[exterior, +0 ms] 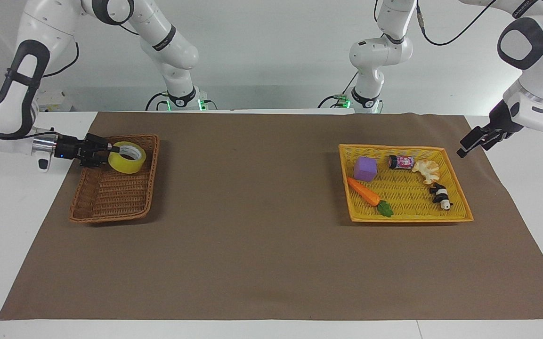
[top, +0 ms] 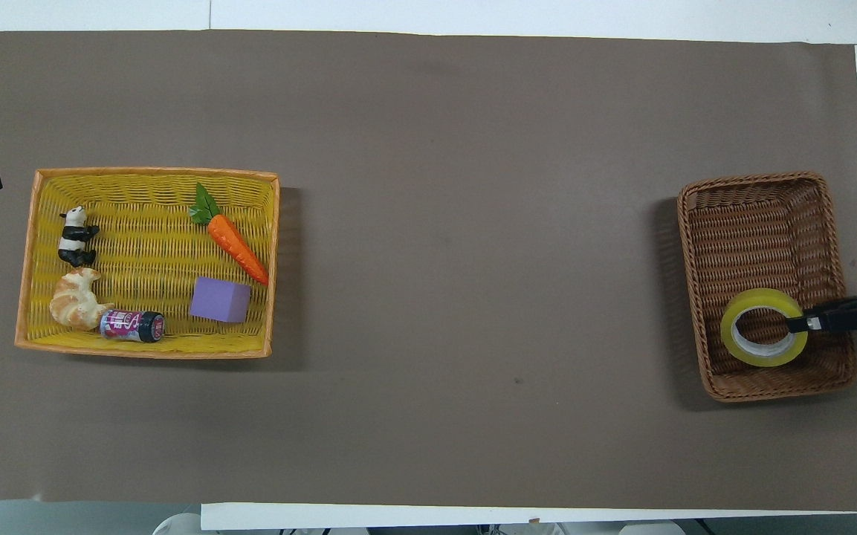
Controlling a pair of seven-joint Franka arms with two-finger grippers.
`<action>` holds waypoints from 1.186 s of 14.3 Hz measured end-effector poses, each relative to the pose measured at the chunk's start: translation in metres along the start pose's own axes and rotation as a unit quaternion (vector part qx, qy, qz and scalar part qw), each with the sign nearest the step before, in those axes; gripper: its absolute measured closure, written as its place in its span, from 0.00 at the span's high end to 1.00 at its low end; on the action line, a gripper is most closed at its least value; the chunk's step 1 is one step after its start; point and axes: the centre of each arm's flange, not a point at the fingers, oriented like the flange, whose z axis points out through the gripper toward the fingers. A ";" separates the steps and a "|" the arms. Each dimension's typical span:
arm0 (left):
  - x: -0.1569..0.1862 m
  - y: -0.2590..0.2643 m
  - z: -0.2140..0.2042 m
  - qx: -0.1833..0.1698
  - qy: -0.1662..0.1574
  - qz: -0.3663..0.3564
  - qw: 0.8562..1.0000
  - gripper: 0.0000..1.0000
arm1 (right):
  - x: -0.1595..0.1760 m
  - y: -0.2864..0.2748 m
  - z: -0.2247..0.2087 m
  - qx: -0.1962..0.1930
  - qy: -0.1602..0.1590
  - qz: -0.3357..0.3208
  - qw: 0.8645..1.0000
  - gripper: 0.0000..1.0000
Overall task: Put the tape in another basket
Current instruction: 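Open the right gripper and draw it back from the tape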
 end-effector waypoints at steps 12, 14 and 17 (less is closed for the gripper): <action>-0.021 0.042 0.001 0.057 -0.024 0.057 0.996 1.00 | 0.100 -0.137 -0.027 -0.201 -0.104 -0.123 0.966 1.00; -0.020 0.043 -0.003 0.055 -0.014 0.060 0.997 1.00 | 0.110 -0.173 -0.024 -0.243 -0.117 -0.098 0.958 1.00; -0.020 0.061 -0.006 0.051 0.010 0.076 0.996 1.00 | 0.132 -0.229 -0.008 -0.315 -0.116 -0.040 0.941 1.00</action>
